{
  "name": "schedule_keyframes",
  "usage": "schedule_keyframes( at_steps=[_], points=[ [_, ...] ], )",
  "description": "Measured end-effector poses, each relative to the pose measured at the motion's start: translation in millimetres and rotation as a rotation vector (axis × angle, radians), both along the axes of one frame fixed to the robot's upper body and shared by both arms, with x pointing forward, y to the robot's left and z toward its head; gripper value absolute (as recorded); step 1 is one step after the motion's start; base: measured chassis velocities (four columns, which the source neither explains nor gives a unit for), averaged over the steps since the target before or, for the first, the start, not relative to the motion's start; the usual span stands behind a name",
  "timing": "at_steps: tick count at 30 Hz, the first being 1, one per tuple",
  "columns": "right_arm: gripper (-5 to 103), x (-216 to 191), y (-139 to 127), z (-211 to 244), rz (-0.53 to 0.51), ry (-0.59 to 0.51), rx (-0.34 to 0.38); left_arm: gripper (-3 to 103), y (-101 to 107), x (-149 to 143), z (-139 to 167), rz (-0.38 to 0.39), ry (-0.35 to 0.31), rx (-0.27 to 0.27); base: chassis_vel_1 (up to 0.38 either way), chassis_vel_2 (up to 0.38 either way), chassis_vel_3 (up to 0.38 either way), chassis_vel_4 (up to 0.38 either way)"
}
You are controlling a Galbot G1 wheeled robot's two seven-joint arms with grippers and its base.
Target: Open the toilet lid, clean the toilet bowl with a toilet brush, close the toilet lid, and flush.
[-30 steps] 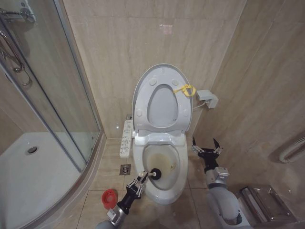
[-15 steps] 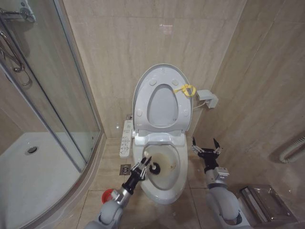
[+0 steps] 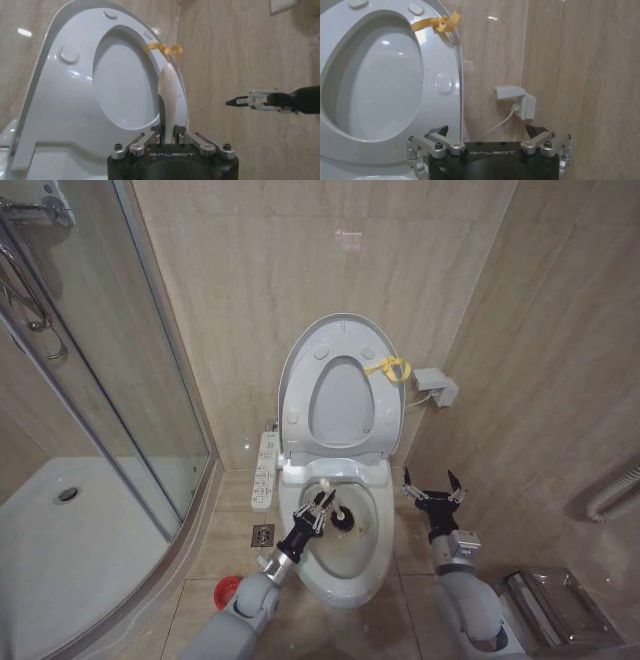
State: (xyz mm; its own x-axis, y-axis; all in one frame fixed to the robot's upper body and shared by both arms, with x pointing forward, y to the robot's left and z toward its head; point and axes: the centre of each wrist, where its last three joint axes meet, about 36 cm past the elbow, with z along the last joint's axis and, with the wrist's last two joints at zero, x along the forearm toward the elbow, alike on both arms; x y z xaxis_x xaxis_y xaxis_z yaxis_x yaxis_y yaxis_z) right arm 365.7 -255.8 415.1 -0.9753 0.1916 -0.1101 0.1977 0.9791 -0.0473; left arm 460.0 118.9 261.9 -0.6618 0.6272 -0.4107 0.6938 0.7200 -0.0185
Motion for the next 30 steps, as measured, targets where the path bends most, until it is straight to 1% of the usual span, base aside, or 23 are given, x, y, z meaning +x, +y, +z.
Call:
schedule_keyframes(
  at_steps=[2,3,6,10,16,23,24,28,30],
  points=[
    [100,0.0,0.0,0.0,0.000,0.000,0.000,15,-3.2,11.0,0.9,0.006,0.001,-0.004,0.000,0.000,0.000,0.000],
    [100,0.0,0.0,0.0,0.000,0.000,0.000,15,-3.2,11.0,0.9,0.006,0.001,-0.004,0.000,0.000,0.000,0.000],
    [100,0.0,0.0,0.0,0.000,0.000,0.000,15,-5.4,23.2,-0.7,0.015,0.010,-0.005,0.000,0.000,0.000,0.000],
    [100,0.0,0.0,0.0,0.000,0.000,0.000,15,-10.1,29.8,-3.0,0.014,0.020,-0.007,0.000,0.000,0.000,0.000],
    [100,0.0,0.0,0.0,0.000,0.000,0.000,15,-19.4,32.4,-3.5,0.002,0.026,-0.012,0.000,0.000,0.000,0.000],
    [100,0.0,0.0,0.0,0.000,0.000,0.000,15,-36.3,36.9,-15.4,-0.026,0.051,0.008,0.000,0.000,0.000,0.000],
    [100,0.0,0.0,0.0,0.000,0.000,0.000,15,-36.3,36.9,-15.4,-0.026,0.051,0.008,0.000,0.000,0.000,0.000],
    [100,0.0,0.0,0.0,0.000,0.000,0.000,15,-49.1,43.5,-20.7,-0.049,0.058,0.024,0.000,0.000,0.000,0.000],
    [100,0.0,0.0,0.0,0.000,0.000,0.000,15,-51.0,44.5,-21.2,-0.052,0.059,0.027,0.000,0.000,0.000,0.000]
  ],
)
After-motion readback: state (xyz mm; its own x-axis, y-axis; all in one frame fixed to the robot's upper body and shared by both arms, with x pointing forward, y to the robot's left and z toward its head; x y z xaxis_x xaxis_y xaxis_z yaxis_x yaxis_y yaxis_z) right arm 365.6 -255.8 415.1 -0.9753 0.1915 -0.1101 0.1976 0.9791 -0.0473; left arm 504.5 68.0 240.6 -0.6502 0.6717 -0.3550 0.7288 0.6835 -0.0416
